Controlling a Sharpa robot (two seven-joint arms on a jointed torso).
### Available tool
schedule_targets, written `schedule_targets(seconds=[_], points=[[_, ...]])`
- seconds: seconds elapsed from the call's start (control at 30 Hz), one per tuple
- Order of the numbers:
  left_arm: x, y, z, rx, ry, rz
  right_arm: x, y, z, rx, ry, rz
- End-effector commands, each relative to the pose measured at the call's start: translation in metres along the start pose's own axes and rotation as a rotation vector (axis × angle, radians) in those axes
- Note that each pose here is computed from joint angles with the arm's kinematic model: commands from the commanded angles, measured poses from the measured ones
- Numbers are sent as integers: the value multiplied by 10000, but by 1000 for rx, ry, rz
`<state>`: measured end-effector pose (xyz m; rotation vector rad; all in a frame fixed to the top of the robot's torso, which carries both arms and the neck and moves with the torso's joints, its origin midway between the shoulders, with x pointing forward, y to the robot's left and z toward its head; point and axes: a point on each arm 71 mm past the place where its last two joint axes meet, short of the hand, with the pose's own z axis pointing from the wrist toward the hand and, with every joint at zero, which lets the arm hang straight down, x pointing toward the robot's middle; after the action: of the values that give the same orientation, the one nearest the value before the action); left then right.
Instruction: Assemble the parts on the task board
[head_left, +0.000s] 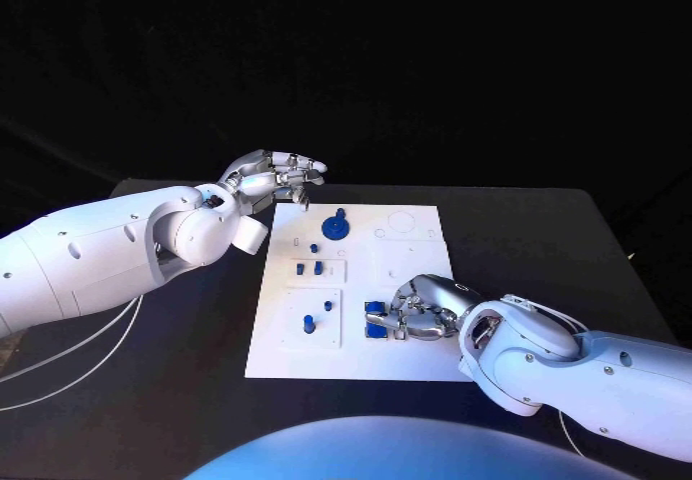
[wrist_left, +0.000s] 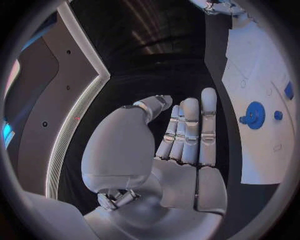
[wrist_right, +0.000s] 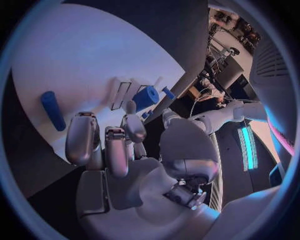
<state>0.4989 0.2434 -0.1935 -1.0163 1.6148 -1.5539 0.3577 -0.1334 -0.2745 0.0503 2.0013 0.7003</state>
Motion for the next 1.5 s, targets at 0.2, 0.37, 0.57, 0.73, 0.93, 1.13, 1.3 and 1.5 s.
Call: schedule_targets(seconds=[0.2, 0.37, 0.57, 0.73, 0.93, 1.13, 1.3, 1.5], points=[[19, -8, 1, 5, 18, 0, 8, 25, -47, -26, 20, -7], [15, -7, 0, 4, 17, 1, 17, 19, -61, -31, 38, -10], [12, -7, -2, 4, 16, 2, 21, -2, -56, -26, 49, -16], [12, -7, -3, 4, 17, 2, 16, -38, -33, -10, 45, -22], [11, -7, -4, 4, 16, 2, 8, -69, -7, 8, 33, -22], [9, -7, -4, 4, 16, 2, 2, -85, 2, 12, 29, -20], [9, -7, -5, 4, 16, 2, -46, -119, -35, 3, -12, 1], [2, -10, -9, 8, 12, 3, -226, -237, -152, -17, -108, 45]])
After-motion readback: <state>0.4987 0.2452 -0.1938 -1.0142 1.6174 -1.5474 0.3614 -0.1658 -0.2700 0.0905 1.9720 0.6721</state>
